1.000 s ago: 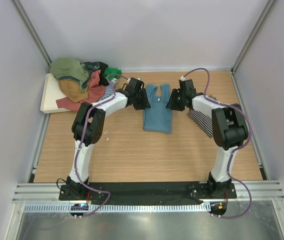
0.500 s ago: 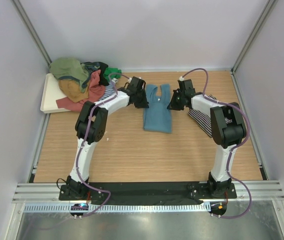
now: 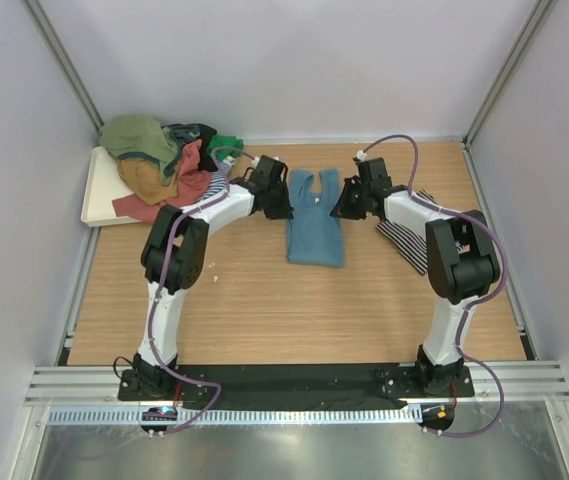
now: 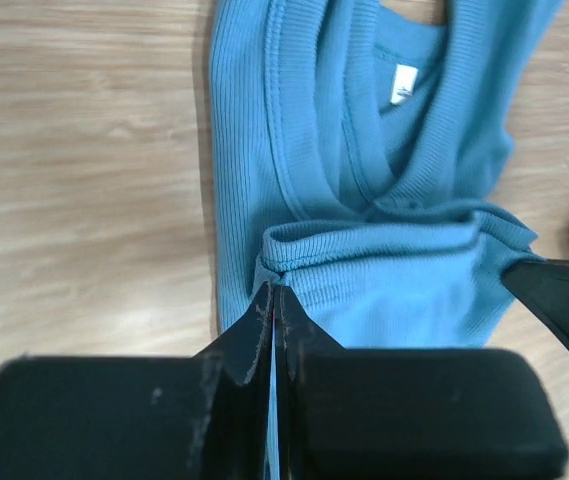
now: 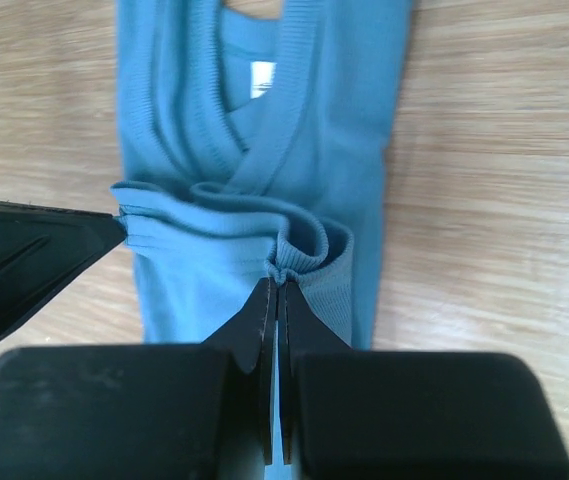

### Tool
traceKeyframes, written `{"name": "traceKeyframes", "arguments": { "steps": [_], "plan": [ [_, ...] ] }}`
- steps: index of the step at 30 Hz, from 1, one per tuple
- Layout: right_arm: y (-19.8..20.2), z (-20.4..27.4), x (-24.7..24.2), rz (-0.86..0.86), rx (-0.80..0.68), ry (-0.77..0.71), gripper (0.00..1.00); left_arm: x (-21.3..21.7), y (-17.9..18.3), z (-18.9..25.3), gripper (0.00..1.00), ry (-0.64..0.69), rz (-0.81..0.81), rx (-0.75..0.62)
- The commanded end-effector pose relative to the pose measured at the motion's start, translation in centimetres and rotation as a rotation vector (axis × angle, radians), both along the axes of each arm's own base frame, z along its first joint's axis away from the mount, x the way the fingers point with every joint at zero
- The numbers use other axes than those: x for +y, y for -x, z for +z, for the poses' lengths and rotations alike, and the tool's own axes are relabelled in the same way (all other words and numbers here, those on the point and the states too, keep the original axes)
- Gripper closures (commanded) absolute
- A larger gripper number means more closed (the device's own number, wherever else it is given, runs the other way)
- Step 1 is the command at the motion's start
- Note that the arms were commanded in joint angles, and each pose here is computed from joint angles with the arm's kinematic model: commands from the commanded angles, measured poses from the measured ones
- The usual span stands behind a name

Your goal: Fold and stack the tank tops

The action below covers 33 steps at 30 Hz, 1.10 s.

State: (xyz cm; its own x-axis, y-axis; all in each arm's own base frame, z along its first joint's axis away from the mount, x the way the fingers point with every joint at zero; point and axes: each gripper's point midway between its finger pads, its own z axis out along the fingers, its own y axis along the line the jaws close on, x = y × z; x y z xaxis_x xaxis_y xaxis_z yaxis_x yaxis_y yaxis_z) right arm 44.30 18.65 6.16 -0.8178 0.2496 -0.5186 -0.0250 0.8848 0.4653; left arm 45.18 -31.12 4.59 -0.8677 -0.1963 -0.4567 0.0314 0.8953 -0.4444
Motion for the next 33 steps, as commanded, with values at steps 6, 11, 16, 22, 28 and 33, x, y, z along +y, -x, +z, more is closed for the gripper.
{"name": "traceKeyframes", "arguments": {
  "steps": [6,11,16,22,28,33],
  "plan": [
    [0.5,6.4,2.3,0.073,-0.161,-0.051,0.99,0.9,0.4,8.2,1.0,0.05,0.016,-0.159],
    [0.6,7.1,1.9,0.059,-0.179,-0.039,0.99,1.5,1.0,9.0,1.0,0.051,0.029,-0.178],
    [0.0,5.9,0.9,0.002,-0.16,0.008,0.99,1.3,0.6,8.5,1.0,0.047,0.029,-0.172],
    [-1.4,3.6,0.0,-0.055,-0.11,0.071,0.97,1.0,-1.0,5.9,1.0,-0.01,0.026,-0.144],
    [-2.6,2.2,-0.2,-0.11,-0.064,0.083,0.58,0.5,-2.4,4.4,0.9,-0.056,0.012,-0.11],
    [-1.1,4.1,-1.3,-0.128,-0.104,0.097,0.51,1.8,-1.0,7.1,0.57,-0.048,0.049,-0.158]
  ]
}}
